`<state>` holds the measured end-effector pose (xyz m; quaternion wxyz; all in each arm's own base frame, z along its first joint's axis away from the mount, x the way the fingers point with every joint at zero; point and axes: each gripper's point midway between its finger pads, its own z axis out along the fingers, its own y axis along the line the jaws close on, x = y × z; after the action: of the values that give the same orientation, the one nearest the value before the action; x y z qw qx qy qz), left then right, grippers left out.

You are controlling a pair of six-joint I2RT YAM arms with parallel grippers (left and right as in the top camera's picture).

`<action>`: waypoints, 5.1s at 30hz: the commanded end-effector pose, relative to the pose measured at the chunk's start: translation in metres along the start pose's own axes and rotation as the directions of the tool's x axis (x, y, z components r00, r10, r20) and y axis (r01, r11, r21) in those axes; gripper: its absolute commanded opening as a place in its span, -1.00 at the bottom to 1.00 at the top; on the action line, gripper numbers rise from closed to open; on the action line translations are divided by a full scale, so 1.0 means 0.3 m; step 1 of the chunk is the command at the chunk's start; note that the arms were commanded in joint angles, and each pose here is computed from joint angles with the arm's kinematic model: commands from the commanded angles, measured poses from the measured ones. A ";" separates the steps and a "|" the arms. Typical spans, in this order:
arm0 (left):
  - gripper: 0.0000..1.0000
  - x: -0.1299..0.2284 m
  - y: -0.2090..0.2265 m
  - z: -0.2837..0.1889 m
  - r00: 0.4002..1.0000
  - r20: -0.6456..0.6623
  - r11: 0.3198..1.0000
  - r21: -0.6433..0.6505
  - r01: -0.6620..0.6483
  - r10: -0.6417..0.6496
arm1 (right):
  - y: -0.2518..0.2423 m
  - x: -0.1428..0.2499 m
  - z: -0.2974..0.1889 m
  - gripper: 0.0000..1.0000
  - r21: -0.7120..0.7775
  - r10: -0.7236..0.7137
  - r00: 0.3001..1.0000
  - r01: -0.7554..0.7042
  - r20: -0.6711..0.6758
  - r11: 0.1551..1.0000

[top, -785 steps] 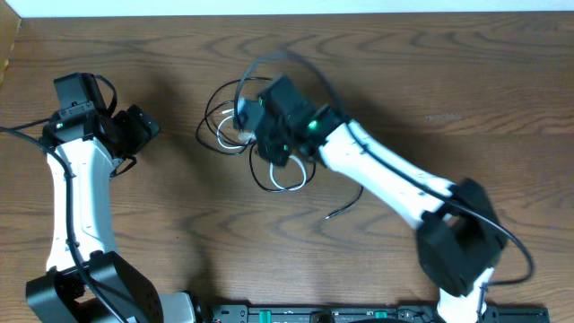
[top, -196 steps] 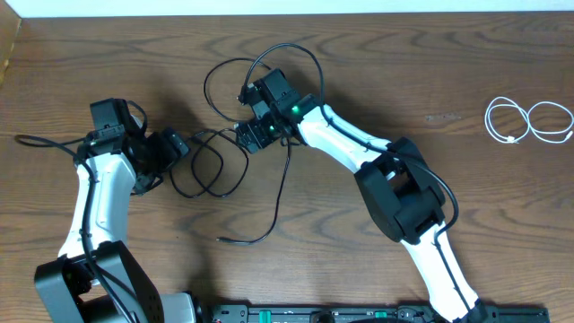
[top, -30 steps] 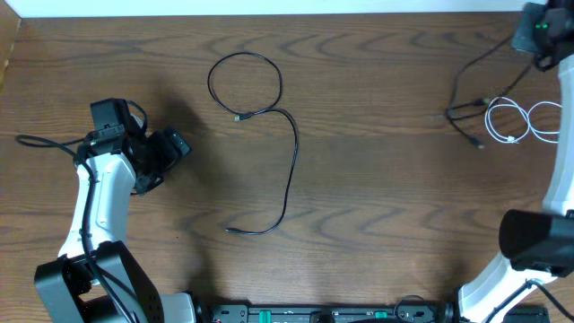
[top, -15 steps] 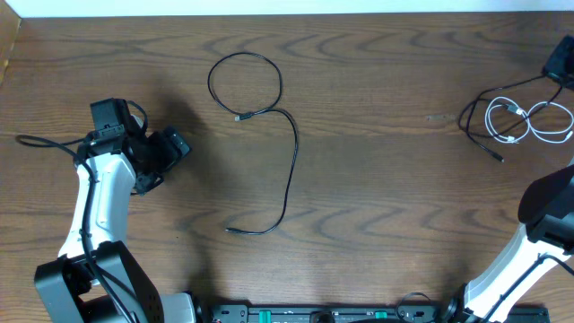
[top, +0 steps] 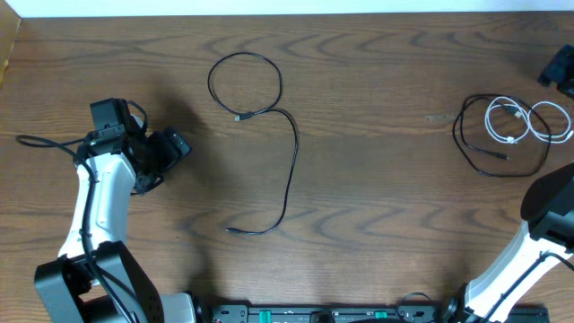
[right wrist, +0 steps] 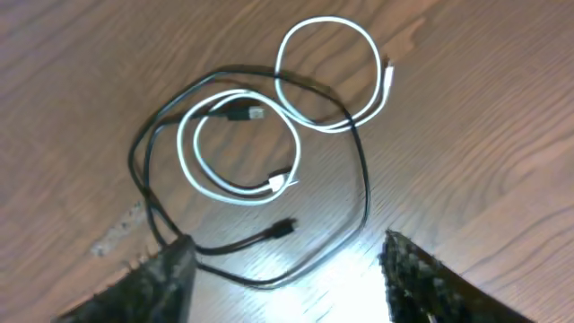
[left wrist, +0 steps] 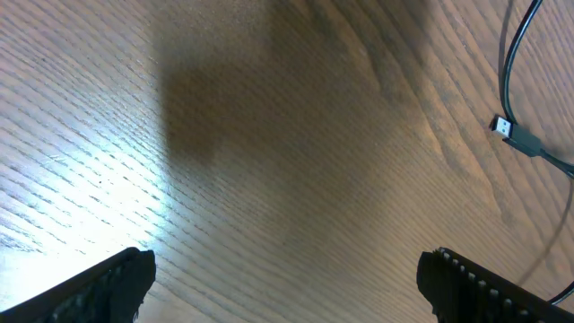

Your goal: Untangle cables

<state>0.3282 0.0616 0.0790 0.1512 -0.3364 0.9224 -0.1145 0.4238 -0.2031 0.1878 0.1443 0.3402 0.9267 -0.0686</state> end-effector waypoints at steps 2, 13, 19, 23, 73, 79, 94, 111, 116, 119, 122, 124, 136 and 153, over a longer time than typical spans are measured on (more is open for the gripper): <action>0.96 0.018 0.011 0.016 1.000 -0.022 1.000 -0.006 0.013 -0.013 | 0.104 0.052 -0.002 0.31 -0.146 -0.052 0.997 0.043 -0.064 0.988; 0.95 0.018 0.011 0.016 1.000 -0.022 1.000 -0.006 0.013 -0.013 | 0.374 0.225 0.018 0.34 -0.312 -0.294 0.948 0.244 -0.124 0.918; 0.96 0.018 0.012 0.016 1.000 -0.022 1.000 -0.006 0.013 -0.013 | 0.548 0.359 0.044 0.42 -0.352 -0.427 0.896 0.364 -0.119 0.862; 0.96 0.018 0.011 0.016 1.000 -0.022 1.000 -0.006 0.013 -0.013 | 0.674 0.453 0.066 0.50 -0.383 -0.518 0.852 0.452 -0.083 0.805; 0.96 0.018 0.011 0.016 1.000 -0.022 1.000 -0.006 0.013 -0.013 | 1.475 1.245 0.169 -0.98 -0.490 -0.679 0.408 0.868 0.610 0.081; 0.96 0.018 0.011 0.016 1.000 -0.022 1.000 -0.006 0.013 -0.013 | 1.503 1.153 -0.125 -0.98 -0.417 -0.555 0.345 0.909 0.757 -0.004; 0.96 0.018 0.011 0.016 1.000 -0.022 1.000 -0.006 0.013 -0.013 | 1.336 0.916 -0.924 -0.98 -0.064 -0.114 0.062 0.998 0.992 -0.013; 0.96 0.018 0.011 0.016 1.000 -0.022 1.000 -0.006 0.013 -0.013 | 1.161 0.532 -0.997 -0.98 -0.103 -0.052 0.168 0.790 0.985 0.604; 0.95 0.018 0.011 0.016 1.000 -0.022 1.000 -0.006 0.013 -0.013 | 1.117 0.446 -0.950 -0.98 -0.159 -0.023 0.237 0.719 0.971 0.676; 0.95 0.018 0.011 0.016 1.000 -0.022 1.000 -0.006 0.013 -0.013 | 1.068 0.373 -0.896 -0.98 -0.233 0.023 0.322 0.632 0.947 0.739; 0.95 0.018 0.011 0.016 1.000 -0.022 1.000 -0.006 0.013 -0.013 | 1.013 0.298 -0.829 -0.98 -0.330 0.091 0.421 0.538 0.902 0.776; 0.96 0.018 0.011 0.016 1.000 -0.022 1.000 -0.006 0.013 -0.013 | 0.970 0.250 -0.784 -0.98 -0.384 0.139 0.477 0.468 0.868 0.796; 0.95 0.018 0.011 0.016 1.000 -0.022 1.000 -0.006 0.013 -0.013 | 0.689 0.078 -0.512 -0.97 -0.421 0.237 0.661 0.131 0.712 0.897; 0.95 0.018 0.011 0.016 1.000 -0.022 1.000 -0.006 0.013 -0.013 | 0.286 0.069 -0.230 -0.97 -0.128 0.135 0.824 -0.076 0.550 0.989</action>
<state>0.3281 0.0616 0.0788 0.1511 -0.3364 0.9224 -0.1145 0.4588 -0.0910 0.2462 0.4394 0.3216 0.8332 -0.0965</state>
